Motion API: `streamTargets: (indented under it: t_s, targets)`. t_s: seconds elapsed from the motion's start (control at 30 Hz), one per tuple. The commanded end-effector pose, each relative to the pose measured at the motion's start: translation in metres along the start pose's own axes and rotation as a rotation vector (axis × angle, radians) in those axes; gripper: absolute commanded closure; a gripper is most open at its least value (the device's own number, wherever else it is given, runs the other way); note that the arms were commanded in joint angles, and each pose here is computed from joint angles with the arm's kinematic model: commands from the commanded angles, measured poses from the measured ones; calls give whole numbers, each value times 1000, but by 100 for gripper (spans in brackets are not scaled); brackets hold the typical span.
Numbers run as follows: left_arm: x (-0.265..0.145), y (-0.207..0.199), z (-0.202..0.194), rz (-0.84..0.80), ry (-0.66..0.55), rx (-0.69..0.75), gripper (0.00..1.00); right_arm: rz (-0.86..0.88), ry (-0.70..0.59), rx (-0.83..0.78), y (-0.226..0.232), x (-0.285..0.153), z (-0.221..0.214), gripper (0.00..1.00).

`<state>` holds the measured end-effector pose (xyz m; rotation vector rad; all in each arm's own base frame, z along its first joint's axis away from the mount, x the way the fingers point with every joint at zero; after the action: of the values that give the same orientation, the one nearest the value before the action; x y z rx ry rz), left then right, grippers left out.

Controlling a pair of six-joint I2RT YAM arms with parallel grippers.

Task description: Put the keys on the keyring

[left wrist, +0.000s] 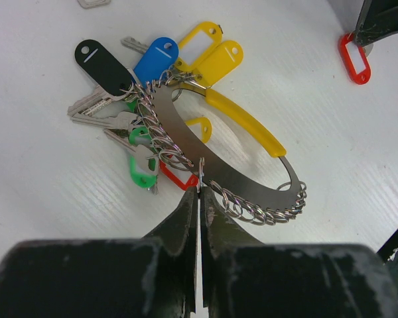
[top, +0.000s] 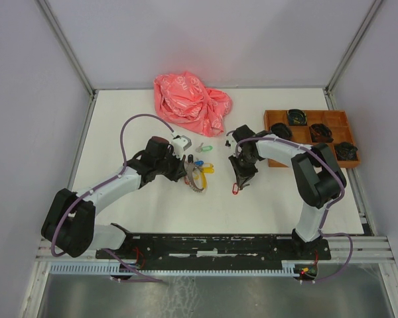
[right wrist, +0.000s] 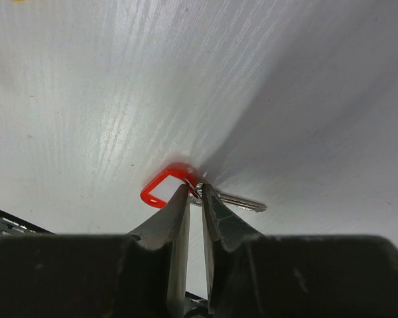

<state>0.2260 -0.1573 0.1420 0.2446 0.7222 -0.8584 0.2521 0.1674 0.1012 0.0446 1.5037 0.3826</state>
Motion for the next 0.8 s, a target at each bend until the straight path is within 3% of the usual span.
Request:
streamTargets:
  t_s: [0.0,0.27,0.47,0.77]
  targets:
    - [-3,1,23,-6,-83,22,97,26,-47,-8,3,-10,2,81]
    - [-3,1,23,-5,-86,23,97,25,-47,-35,3,-18,-1,94]
    - [-4,1,26,-13,-103,55,97,26,-99,-82,5,-35,1,98]
    - [-17,-6,37,-91,-255,264,97,76,-336,-357,24,-80,0,99]
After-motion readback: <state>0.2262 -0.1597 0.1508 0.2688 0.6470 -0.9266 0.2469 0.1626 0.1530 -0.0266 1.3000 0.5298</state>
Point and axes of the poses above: each gripper's point midway between its finger pads, its own x axis out along the fingers, its own y axis along the line the jaws close on, z = x × y, the point moved 9 cm from there along -x, back along the fingers, and after that the axes turned 10 degrees about x, right-handed, at the moved point
